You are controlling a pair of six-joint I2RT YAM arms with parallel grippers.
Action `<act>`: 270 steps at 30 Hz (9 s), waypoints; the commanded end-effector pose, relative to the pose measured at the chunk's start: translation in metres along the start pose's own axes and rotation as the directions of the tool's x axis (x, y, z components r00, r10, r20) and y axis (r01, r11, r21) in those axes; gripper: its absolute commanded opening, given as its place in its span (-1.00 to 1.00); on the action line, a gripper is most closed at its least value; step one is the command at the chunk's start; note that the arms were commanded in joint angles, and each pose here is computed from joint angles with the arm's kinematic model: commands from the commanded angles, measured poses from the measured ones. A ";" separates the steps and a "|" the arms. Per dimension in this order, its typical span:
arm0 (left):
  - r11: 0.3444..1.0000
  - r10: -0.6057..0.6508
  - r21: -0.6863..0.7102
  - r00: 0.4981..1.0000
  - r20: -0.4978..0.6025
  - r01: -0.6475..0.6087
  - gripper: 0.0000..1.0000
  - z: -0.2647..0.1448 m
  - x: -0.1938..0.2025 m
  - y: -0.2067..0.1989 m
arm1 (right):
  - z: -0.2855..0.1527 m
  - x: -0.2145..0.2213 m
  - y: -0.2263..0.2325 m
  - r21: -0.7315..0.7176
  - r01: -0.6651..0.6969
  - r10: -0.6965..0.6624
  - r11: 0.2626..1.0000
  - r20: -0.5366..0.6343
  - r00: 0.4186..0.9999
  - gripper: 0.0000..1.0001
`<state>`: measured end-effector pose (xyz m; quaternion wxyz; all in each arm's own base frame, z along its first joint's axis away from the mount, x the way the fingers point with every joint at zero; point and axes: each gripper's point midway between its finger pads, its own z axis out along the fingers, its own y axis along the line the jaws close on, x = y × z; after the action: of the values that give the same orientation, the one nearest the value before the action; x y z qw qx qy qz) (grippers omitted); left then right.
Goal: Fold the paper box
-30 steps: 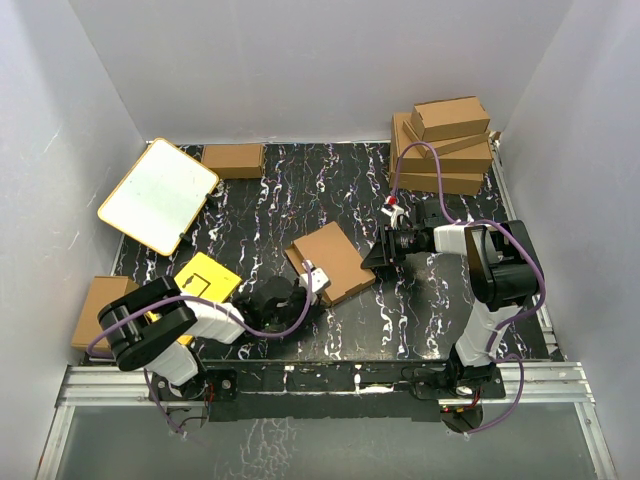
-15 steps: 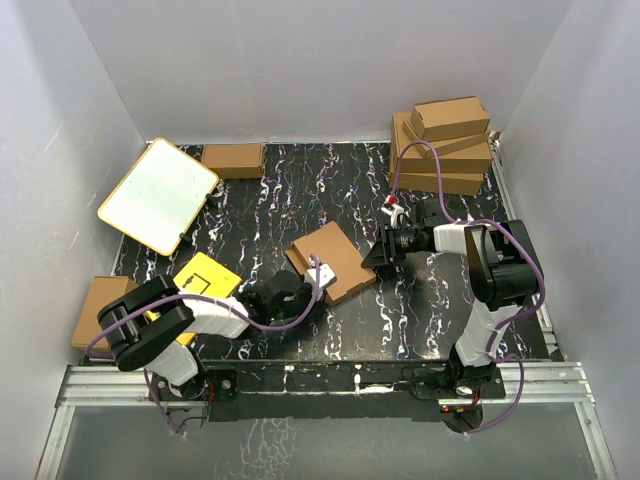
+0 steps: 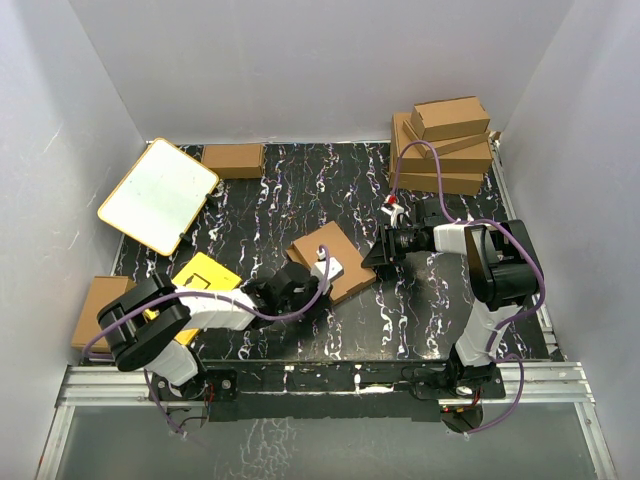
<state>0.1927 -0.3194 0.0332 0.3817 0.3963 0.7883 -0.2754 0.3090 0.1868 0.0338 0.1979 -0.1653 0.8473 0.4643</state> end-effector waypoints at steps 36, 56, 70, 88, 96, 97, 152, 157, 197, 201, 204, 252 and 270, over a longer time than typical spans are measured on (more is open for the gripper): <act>0.568 -0.792 0.022 0.538 0.289 0.823 0.74 -0.083 -0.066 0.058 | 0.008 0.010 -0.014 0.064 0.021 -0.018 0.998 -0.043 0.999 -0.20; 0.421 -0.845 -0.076 0.421 0.329 0.904 0.74 -0.024 -0.028 0.170 | 0.008 0.010 -0.013 0.059 0.023 -0.021 0.998 -0.045 0.999 -0.20; 0.368 -0.868 -0.190 0.410 0.280 0.910 0.08 -0.009 0.000 0.181 | 0.009 0.010 -0.014 0.061 0.023 -0.020 0.998 -0.048 0.999 -0.21; 0.364 -0.887 -0.225 0.410 0.214 0.904 -0.83 0.000 0.008 0.178 | 0.010 0.011 -0.013 0.059 0.028 -0.025 0.998 -0.052 0.998 -0.23; 0.378 -0.882 -0.221 0.422 0.211 0.899 -0.63 -0.003 0.000 0.177 | 0.010 0.011 -0.013 0.059 0.026 -0.023 0.998 -0.052 0.998 -0.23; 0.381 -0.879 -0.217 0.425 0.217 0.899 -0.49 -0.005 -0.003 0.177 | 0.010 0.010 -0.013 0.058 0.027 -0.024 0.998 -0.051 0.998 -0.23; 0.309 -0.933 -0.065 0.316 0.173 0.949 -0.16 -0.005 -0.008 0.008 | 0.010 0.010 -0.011 0.054 0.029 -0.026 0.998 -0.053 0.998 -0.23; 0.332 -0.924 -0.105 0.346 0.164 0.937 -0.28 -0.004 -0.004 0.009 | 0.010 0.010 -0.012 0.054 0.029 -0.026 0.998 -0.053 0.998 -0.23; 0.403 -0.891 -0.156 0.426 0.159 0.902 -0.52 -0.009 -0.021 0.005 | 0.010 0.010 -0.010 0.050 0.028 -0.025 0.998 -0.054 0.998 -0.23; 0.397 -0.895 -0.165 0.420 0.151 0.903 -0.62 -0.005 -0.015 0.005 | 0.010 0.010 -0.010 0.048 0.028 -0.026 0.998 -0.054 0.998 -0.24; 0.392 -0.896 -0.172 0.418 0.153 0.904 -0.65 -0.005 -0.013 0.006 | 0.010 0.010 -0.009 0.047 0.030 -0.027 0.998 -0.055 0.998 -0.24; 0.820 -0.554 -0.184 0.833 -0.011 0.543 -1.00 -0.044 -0.002 0.059 | -0.024 -0.049 -0.005 0.204 0.520 -0.490 0.830 -0.181 0.853 -0.71; 0.696 -0.718 -0.091 0.688 -0.109 0.712 -1.00 0.028 -0.034 0.021 | 0.025 0.016 0.051 -0.004 0.622 -0.598 0.783 -0.279 0.751 -0.72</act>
<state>0.2058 -0.3174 0.0176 0.1592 0.0895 0.9183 -0.3513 0.3145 0.1891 0.0272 0.2382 -0.4542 0.8299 0.2197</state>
